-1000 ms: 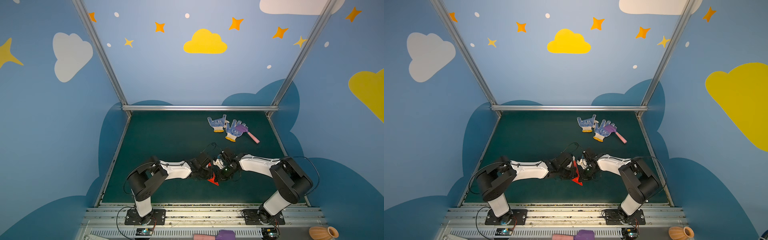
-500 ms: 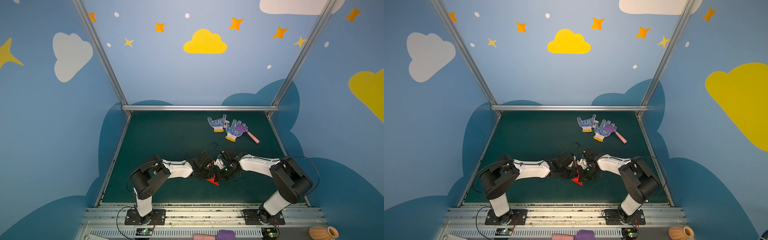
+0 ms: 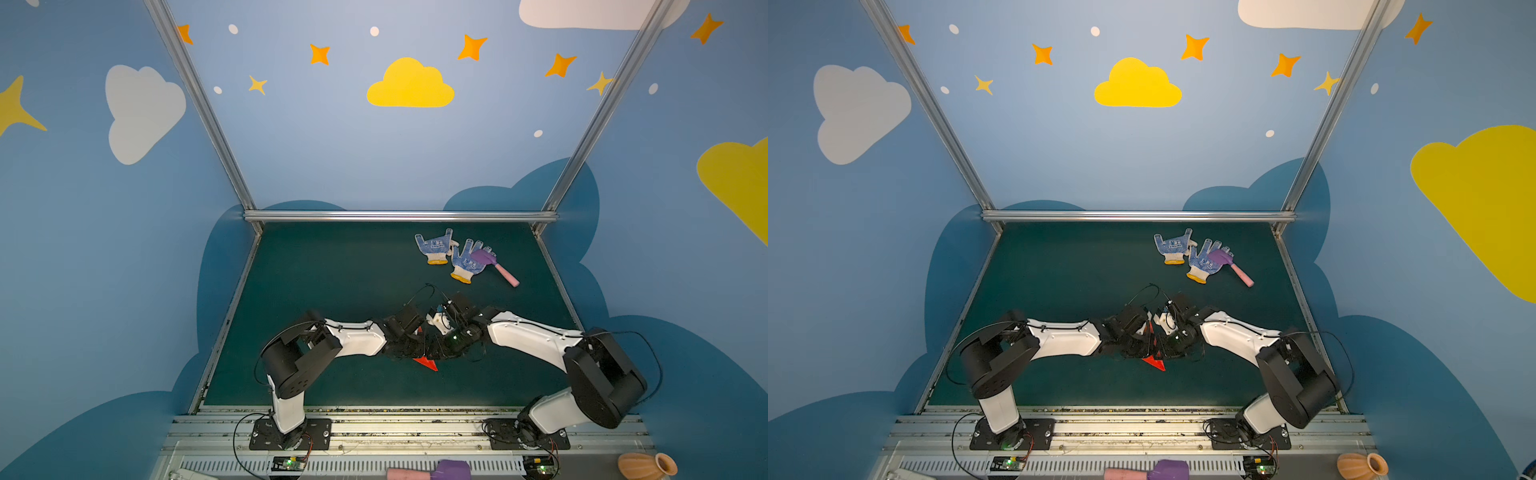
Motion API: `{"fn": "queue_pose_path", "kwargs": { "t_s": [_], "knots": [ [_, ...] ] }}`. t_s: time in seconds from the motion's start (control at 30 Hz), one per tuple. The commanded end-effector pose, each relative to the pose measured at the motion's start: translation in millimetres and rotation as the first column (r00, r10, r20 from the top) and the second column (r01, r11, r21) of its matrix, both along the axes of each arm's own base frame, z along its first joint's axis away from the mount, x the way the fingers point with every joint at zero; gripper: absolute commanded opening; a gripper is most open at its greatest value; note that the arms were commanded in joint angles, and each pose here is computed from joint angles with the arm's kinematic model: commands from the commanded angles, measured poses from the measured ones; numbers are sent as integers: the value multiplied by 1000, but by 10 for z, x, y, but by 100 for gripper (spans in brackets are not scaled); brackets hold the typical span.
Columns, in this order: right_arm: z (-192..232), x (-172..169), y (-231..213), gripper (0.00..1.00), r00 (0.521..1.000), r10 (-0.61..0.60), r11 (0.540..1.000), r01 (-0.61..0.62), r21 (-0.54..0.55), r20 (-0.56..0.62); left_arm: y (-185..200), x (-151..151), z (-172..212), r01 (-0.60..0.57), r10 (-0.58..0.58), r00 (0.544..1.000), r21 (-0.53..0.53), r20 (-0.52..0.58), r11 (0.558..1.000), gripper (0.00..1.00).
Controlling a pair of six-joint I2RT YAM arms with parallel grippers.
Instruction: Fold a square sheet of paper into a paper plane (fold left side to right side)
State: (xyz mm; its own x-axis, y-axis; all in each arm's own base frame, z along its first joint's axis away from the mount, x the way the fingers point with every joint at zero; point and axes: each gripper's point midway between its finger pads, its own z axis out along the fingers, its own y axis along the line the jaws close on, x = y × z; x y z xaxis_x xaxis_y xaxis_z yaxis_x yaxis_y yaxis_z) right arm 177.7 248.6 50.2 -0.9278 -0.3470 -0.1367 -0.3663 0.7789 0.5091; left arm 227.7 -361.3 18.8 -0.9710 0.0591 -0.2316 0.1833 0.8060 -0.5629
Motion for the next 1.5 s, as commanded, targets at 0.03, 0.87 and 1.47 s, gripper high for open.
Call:
{"fn": "queue_pose_path", "kwargs": {
  "t_s": [0.03,0.87,1.47],
  "knots": [
    [-30,-12,-39,3,1000,-29,998,29,-48,6,166,-31,-232,-14,16,1000,83,-20,996,3],
    [-477,-29,-97,0,997,-59,990,53,-127,-46,169,-25,-219,-13,14,1000,85,-15,996,4],
    [-219,55,-18,0,997,-76,996,75,-56,-19,180,-45,-225,-8,10,1000,86,-18,996,4]
  ]
}}
